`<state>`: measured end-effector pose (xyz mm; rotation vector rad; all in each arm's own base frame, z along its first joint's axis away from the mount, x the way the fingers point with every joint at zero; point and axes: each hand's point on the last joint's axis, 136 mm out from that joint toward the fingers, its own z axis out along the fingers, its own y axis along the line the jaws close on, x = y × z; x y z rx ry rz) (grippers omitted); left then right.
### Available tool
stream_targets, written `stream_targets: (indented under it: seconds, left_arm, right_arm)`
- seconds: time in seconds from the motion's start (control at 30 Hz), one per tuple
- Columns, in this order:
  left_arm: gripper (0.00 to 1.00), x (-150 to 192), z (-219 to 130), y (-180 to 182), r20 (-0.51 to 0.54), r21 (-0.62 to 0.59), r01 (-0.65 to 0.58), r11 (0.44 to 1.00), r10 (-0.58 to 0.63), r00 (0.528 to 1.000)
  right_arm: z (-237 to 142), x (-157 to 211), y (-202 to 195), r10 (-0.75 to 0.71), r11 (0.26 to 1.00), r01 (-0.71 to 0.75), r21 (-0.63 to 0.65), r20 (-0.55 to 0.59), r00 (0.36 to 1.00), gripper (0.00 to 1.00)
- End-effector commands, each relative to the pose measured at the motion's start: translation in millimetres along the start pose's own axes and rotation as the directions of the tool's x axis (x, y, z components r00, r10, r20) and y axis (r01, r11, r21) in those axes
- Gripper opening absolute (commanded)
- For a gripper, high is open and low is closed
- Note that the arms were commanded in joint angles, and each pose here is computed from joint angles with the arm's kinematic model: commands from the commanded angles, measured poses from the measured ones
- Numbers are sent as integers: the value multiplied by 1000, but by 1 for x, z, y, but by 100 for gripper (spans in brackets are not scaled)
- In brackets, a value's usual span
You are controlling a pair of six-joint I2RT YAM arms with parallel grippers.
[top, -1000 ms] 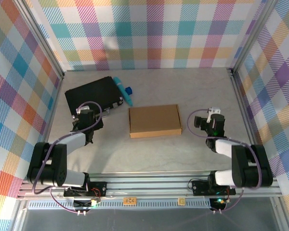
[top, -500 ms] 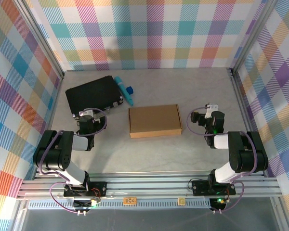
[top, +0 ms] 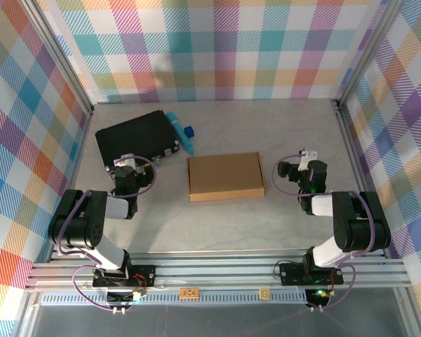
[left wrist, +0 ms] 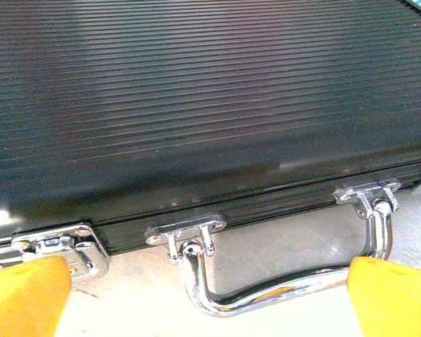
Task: Fold the paper box
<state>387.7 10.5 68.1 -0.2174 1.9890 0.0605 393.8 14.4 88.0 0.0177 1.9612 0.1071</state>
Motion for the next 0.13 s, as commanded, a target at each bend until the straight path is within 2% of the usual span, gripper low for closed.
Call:
stream_targets:
  seconds: [0.0, 0.1]
  left_arm:
    - [100, -18, 1, -6, 60, 13, -10, 1000, 9, 998]
    - [100, -17, 1, -6, 59, 13, -10, 1000, 9, 998]
  right_arm:
    - [3, -4, 2, -17, 1000, 17, -4, 6, 1000, 99]
    - [2, -5, 2, -20, 1000, 20, -1, 14, 1000, 99]
